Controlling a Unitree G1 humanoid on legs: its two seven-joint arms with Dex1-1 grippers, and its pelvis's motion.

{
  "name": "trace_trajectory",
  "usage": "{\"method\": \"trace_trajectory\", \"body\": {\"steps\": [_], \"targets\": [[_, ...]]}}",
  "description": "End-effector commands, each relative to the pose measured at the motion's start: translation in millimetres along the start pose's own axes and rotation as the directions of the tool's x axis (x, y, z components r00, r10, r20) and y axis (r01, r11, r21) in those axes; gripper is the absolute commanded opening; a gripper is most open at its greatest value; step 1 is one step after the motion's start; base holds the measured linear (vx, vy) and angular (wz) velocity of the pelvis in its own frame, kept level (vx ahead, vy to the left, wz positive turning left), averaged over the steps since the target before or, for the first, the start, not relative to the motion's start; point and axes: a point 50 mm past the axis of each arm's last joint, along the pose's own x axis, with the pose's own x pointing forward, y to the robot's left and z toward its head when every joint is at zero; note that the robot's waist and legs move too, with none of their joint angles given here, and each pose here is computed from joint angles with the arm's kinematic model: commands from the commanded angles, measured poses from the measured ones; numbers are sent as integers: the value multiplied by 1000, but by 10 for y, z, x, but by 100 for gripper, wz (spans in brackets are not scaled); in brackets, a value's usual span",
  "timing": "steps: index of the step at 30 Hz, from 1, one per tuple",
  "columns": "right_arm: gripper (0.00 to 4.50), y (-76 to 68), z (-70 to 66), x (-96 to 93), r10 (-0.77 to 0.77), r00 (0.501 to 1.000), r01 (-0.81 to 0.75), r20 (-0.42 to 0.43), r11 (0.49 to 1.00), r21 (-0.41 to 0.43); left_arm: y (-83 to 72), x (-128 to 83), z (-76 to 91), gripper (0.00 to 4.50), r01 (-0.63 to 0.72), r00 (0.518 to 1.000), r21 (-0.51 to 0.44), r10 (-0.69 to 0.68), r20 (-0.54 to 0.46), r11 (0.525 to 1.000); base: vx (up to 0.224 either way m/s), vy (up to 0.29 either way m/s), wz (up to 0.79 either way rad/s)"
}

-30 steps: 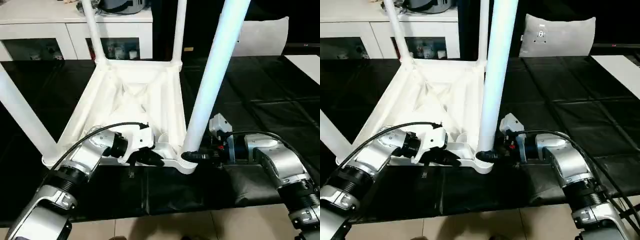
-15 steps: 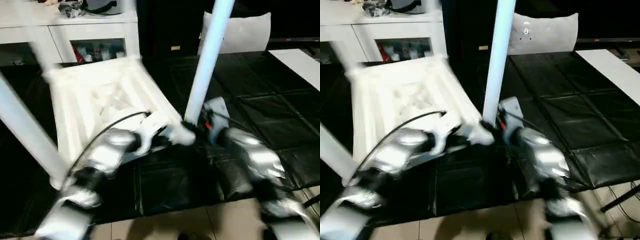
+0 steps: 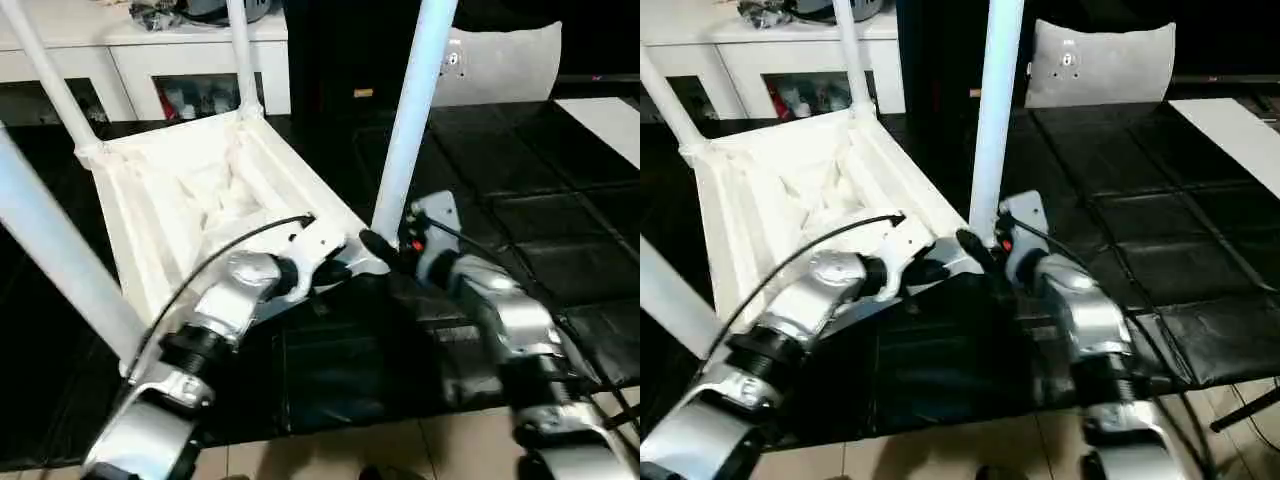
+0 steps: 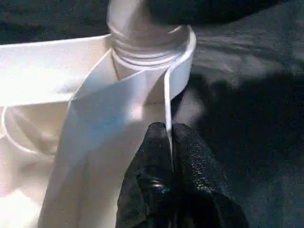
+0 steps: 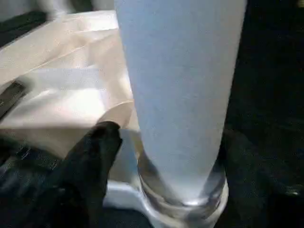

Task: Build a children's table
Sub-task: Rotate leg to tighten

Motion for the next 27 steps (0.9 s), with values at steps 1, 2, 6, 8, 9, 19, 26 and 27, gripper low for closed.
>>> {"method": "trace_trajectory", "body": {"steps": [1, 2, 6, 8, 9, 19, 26, 27], "targets": [[394, 11, 47, -97, 109, 994, -109, 2, 993, -43, 30, -87, 140, 0, 66, 994, 96, -74, 80, 993, 0, 0, 0], [406, -12, 37, -195, 172, 985, -174, -32, 983, -58, 10, -133, 113, 0, 130, 987, 139, -141, 73, 982, 0, 0, 0], [413, -7, 77, -344, 316, 946, -322, -68, 938, -128, -60, -215, 64, 0, 287, 953, 216, -301, 34, 933, 0, 0, 0], [413, 10, 84, -402, 394, 914, -403, -92, 906, -127, -80, -241, 42, 0, 341, 936, 242, -353, 8, 908, 0, 0, 0], [413, 16, 87, -422, 424, 900, -435, -104, 891, -131, -90, -250, 41, 0, 361, 927, 253, -374, 5, 898, 0, 0, 0], [343, 98, 100, -404, 592, 790, -609, -157, 788, -94, -132, -291, 71, 0, 491, 861, 336, -506, -51, 803, 0, 0, 0], [297, 140, 29, -360, 619, 757, -643, -208, 764, -64, -118, -272, 69, 0, 484, 865, 349, -498, -55, 802, 0, 0, 0], [285, 138, 26, -361, 621, 755, -644, -210, 762, -59, -116, -272, 59, 0, 485, 865, 348, -498, -59, 802, 0, 0, 0]]}}
